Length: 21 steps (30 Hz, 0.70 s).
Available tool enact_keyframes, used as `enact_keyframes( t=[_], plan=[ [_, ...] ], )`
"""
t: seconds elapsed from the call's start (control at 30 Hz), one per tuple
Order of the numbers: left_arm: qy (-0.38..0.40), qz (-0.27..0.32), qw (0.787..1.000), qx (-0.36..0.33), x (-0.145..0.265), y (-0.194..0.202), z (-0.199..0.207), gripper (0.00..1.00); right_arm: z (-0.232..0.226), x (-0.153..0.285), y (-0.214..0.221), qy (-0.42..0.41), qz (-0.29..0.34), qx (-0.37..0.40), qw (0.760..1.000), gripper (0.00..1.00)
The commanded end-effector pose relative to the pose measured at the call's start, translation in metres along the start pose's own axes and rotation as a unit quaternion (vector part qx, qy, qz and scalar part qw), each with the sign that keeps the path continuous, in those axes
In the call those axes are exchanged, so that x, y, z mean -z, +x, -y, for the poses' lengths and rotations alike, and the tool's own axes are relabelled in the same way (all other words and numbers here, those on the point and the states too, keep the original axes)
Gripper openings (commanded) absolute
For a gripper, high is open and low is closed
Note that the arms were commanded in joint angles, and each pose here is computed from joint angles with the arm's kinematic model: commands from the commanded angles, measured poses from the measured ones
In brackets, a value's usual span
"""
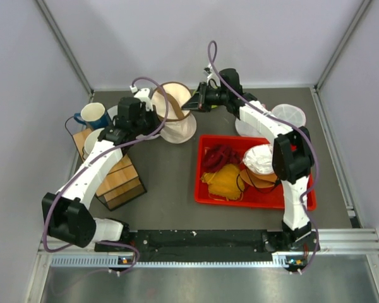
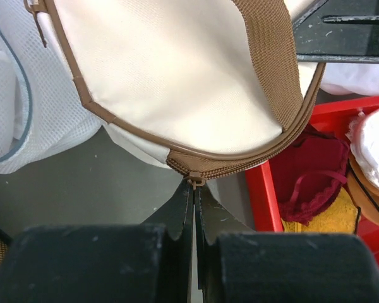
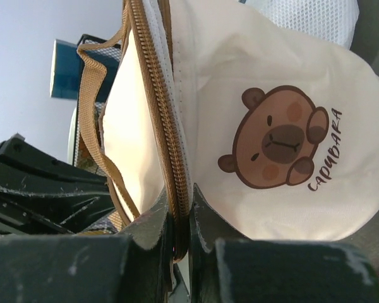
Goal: Unzip the laundry bag and remove the bra
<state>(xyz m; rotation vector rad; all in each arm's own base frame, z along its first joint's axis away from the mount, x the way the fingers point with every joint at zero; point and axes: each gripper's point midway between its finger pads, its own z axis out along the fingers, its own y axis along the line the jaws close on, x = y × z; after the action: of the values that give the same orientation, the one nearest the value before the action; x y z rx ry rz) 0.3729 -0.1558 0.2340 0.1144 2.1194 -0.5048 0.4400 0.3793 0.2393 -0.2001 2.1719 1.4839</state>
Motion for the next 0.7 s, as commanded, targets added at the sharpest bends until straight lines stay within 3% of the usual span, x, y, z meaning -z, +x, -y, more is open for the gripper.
enact_keyframes(
  t=[0.0, 0.2, 0.37, 0.57, 0.67],
  plan=[
    [0.005, 0.006, 1.000, -0.009, 0.018, -0.011, -0.005, 0.00, 0.027, 0.022, -0.038, 0.018, 0.055, 0.055, 0.997, 0.00],
    [0.025, -0.020, 0.999, 0.003, 0.004, 0.002, 0.000, 0.00, 0.024, 0.026, -0.031, 0.012, 0.052, 0.056, 0.997, 0.00],
    [0.014, -0.008, 1.000, -0.010, 0.006, -0.006, -0.004, 0.00, 0.037, 0.026, -0.023, 0.017, 0.036, 0.072, 0.997, 0.00],
    [0.014, 0.016, 1.000, -0.009, 0.017, -0.023, -0.008, 0.00, 0.076, 0.036, -0.030, 0.101, 0.054, 0.107, 0.988, 0.00],
    [0.020, 0.016, 1.000, -0.012, 0.013, -0.024, -0.007, 0.00, 0.074, 0.039, -0.035, 0.105, 0.059, 0.118, 0.986, 0.00]
  ],
)
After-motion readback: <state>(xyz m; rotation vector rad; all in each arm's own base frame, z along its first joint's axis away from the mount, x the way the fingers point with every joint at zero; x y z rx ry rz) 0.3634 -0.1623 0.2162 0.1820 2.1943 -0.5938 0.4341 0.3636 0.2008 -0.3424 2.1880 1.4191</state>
